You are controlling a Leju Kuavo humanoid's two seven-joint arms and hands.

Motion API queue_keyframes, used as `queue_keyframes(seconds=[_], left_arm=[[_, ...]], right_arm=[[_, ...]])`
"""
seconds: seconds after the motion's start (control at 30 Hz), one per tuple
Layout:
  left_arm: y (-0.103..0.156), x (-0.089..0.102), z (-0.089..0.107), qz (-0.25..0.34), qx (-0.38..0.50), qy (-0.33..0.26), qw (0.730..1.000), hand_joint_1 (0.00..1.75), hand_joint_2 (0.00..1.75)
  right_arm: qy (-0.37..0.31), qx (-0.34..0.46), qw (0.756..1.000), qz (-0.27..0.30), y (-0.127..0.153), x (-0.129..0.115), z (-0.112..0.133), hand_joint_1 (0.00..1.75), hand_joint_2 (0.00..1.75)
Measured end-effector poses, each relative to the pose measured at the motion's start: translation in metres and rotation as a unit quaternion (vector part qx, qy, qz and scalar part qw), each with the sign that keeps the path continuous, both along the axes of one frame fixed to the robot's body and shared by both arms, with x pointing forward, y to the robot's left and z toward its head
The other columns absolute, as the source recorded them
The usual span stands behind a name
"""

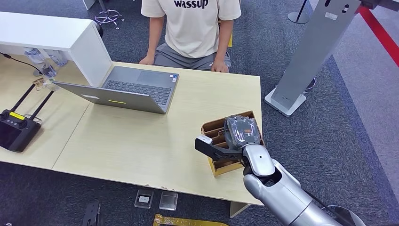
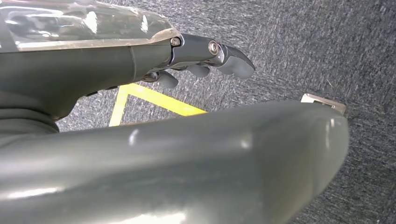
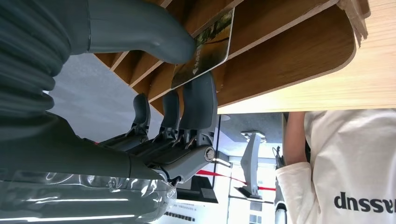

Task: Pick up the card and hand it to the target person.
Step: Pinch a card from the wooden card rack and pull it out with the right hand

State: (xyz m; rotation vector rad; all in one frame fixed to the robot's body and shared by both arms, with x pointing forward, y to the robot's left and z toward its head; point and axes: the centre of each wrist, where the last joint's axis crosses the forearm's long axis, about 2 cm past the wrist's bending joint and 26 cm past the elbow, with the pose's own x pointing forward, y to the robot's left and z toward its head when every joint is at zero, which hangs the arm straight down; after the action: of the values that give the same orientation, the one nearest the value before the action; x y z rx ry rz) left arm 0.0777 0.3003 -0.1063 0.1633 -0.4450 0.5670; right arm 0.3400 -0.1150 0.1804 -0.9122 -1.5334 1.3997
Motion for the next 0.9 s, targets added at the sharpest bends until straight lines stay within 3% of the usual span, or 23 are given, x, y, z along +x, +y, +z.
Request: queue_keyframes(seconds=[0.2,0.43,0.57,0.7,0.9], left_arm=[[0.0002,0.0009,0.0002,0.0,0.0,-0.001,1.0,0.0,0.0],[0.0002,0.0022,0.0004,0.0,0.0,-0.002,1.0,0.0,0.0],[0.0002,0.0023,0.0004,0.0,0.001,-0.002,1.0,0.0,0.0],[0.0,0.0024,0.0004,-0.003,-0.002,-0.006,1.0,0.0,1.75],[-0.0005,0.0022,0.0003,-0.014,-0.005,-0.01,1.0,0.0,1.75]], right_arm=[[0.0,0.0,1.0,0.0,0.0,0.0,-0.0001,1.39,1.75],[0.0,0.0,1.0,0.0,0.0,0.0,-0.0001,1.56,1.75],[0.001,0.001,1.0,0.0,0.0,0.0,0.0,1.57,1.75],[0.001,0.001,1.0,0.0,0.0,0.0,0.0,1.55,1.75],[0.002,0.002,1.0,0.0,-0.0002,0.0001,0.0,1.55,1.75]])
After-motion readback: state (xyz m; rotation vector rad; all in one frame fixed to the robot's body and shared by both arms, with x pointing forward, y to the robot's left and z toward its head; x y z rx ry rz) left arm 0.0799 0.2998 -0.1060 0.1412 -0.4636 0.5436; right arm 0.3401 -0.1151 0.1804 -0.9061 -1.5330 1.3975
